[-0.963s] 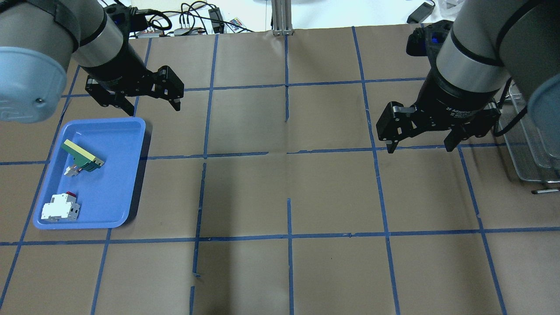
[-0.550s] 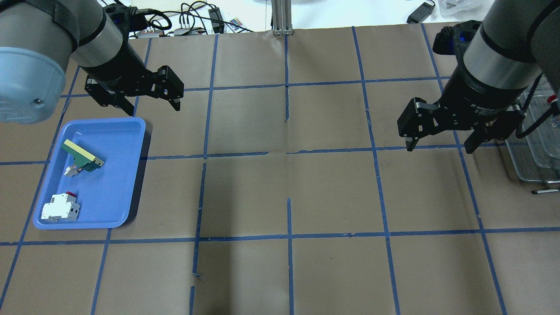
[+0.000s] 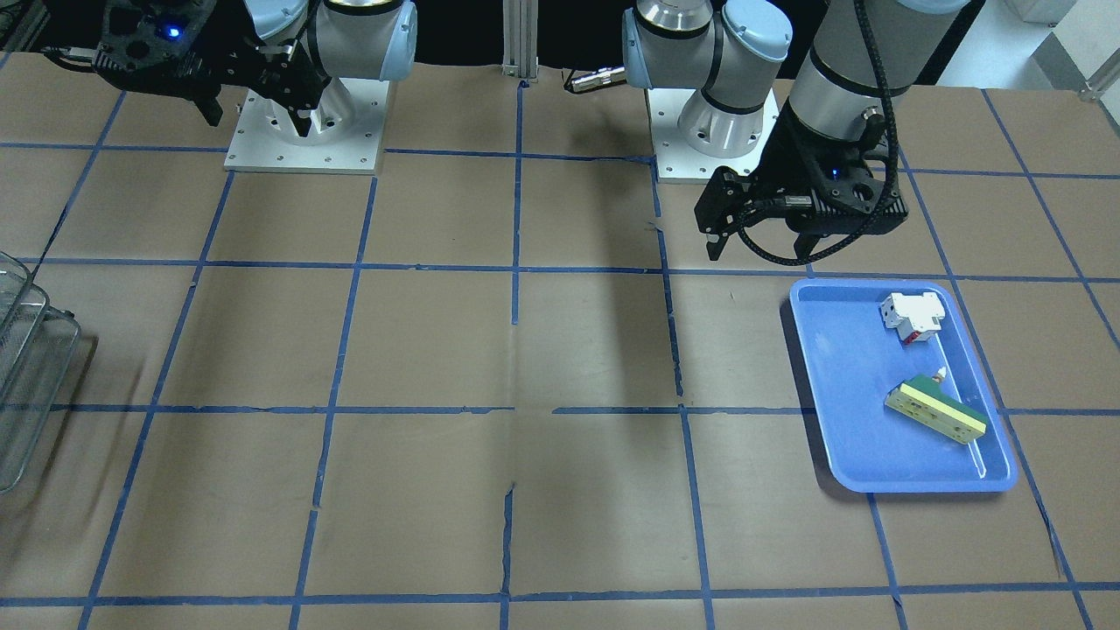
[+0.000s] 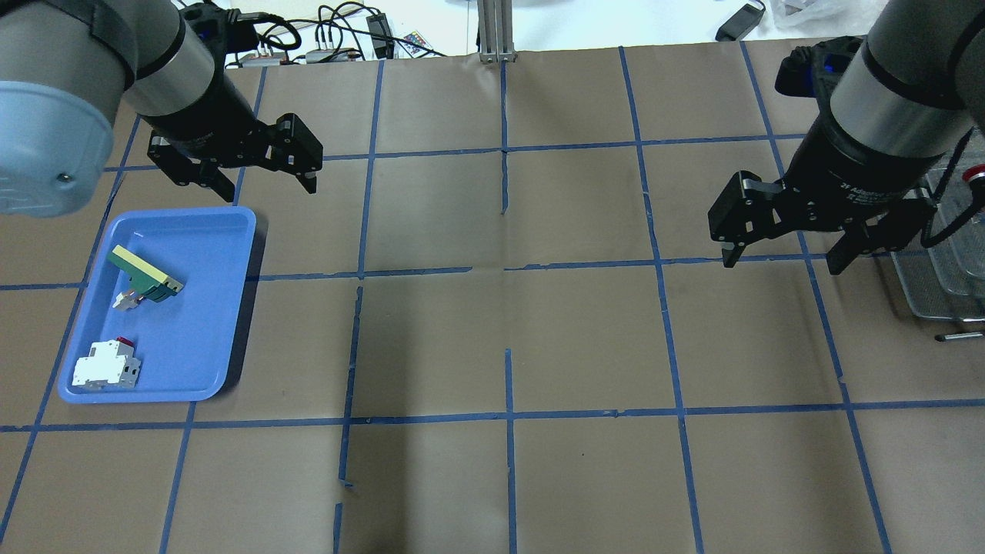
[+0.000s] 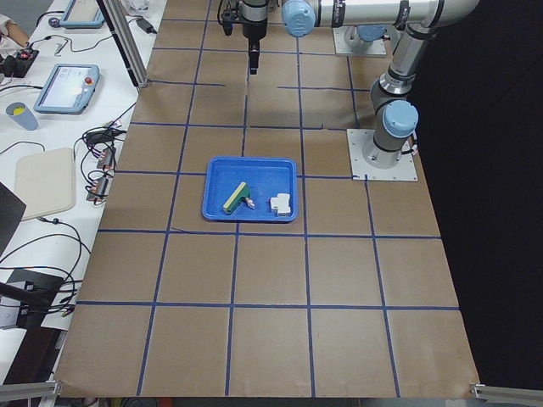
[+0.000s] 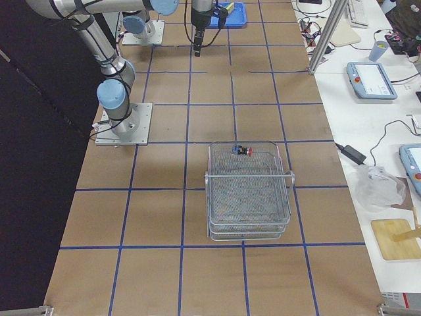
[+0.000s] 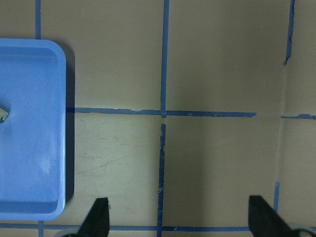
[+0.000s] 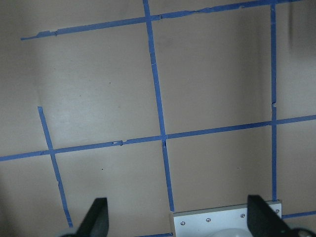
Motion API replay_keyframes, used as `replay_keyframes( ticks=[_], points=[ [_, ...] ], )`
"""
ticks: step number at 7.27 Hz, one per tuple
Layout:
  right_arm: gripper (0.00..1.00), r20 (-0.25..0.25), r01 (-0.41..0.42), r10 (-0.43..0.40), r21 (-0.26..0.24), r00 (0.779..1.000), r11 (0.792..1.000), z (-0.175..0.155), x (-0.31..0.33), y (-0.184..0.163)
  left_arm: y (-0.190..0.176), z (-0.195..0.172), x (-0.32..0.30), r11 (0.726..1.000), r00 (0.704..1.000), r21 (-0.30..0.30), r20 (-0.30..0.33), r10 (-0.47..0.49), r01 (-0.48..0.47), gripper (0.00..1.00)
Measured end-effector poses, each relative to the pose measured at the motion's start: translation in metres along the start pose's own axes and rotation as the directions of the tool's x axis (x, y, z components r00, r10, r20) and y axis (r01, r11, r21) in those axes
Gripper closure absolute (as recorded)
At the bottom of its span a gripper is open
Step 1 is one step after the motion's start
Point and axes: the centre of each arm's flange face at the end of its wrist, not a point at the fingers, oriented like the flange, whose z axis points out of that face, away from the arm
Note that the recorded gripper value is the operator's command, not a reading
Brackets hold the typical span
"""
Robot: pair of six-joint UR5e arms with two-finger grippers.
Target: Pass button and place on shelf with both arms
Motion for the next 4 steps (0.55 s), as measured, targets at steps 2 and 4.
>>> replay_keyframes(
  ticks=[2,4],
  points=[
    [0.00,0.001,0.016,-0.016,-0.002,1.000,1.000,0.0009,-0.0036,0.0009,-0.0005,-0.0007,-0.0014,1.000,1.000,0.002,0.003,-0.002,0.002,0.00],
    [0.00,0.001,0.024,-0.024,-0.003,1.000,1.000,0.0021,-0.0051,0.0012,-0.0022,-0.0013,-0.0026,1.000,1.000,0.003,0.003,-0.005,0.005,0.00]
  ],
)
